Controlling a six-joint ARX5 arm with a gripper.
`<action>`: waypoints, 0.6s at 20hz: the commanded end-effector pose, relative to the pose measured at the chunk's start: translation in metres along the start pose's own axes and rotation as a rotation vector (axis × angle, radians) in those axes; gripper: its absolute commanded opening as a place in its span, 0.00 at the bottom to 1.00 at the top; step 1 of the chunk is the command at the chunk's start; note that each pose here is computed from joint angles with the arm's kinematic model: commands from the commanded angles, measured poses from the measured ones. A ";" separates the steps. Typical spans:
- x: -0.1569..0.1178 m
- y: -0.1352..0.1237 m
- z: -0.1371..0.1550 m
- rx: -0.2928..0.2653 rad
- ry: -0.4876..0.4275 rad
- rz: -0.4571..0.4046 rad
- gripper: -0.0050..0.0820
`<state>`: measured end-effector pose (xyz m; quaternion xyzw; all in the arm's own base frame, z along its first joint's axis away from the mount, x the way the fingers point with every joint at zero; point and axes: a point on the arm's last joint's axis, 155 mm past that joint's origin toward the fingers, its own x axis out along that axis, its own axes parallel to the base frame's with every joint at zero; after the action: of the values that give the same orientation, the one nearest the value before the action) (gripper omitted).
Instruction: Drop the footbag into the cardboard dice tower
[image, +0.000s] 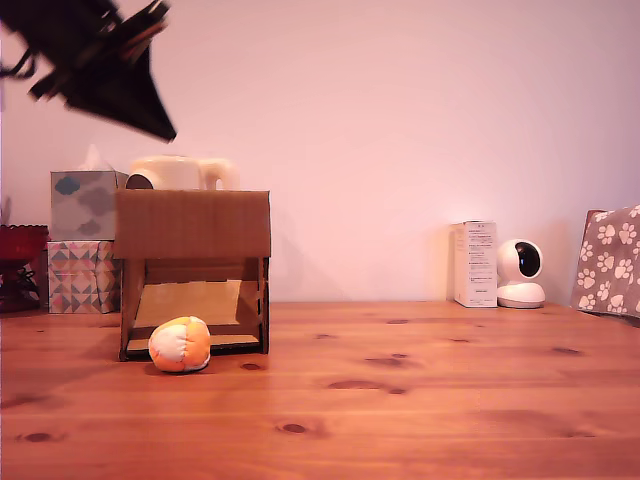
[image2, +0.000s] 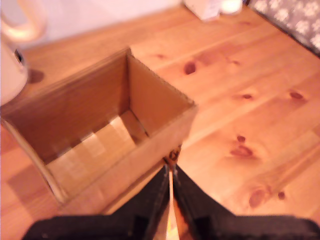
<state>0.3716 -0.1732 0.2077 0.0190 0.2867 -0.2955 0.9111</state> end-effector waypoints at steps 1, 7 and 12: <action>-0.012 -0.006 -0.003 0.017 -0.056 -0.014 0.03; -0.036 -0.004 -0.046 -0.018 -0.154 0.017 0.03; -0.054 -0.006 -0.079 -0.063 -0.197 0.037 0.03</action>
<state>0.2930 -0.1347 0.1688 -0.0303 0.2138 -0.2723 0.9377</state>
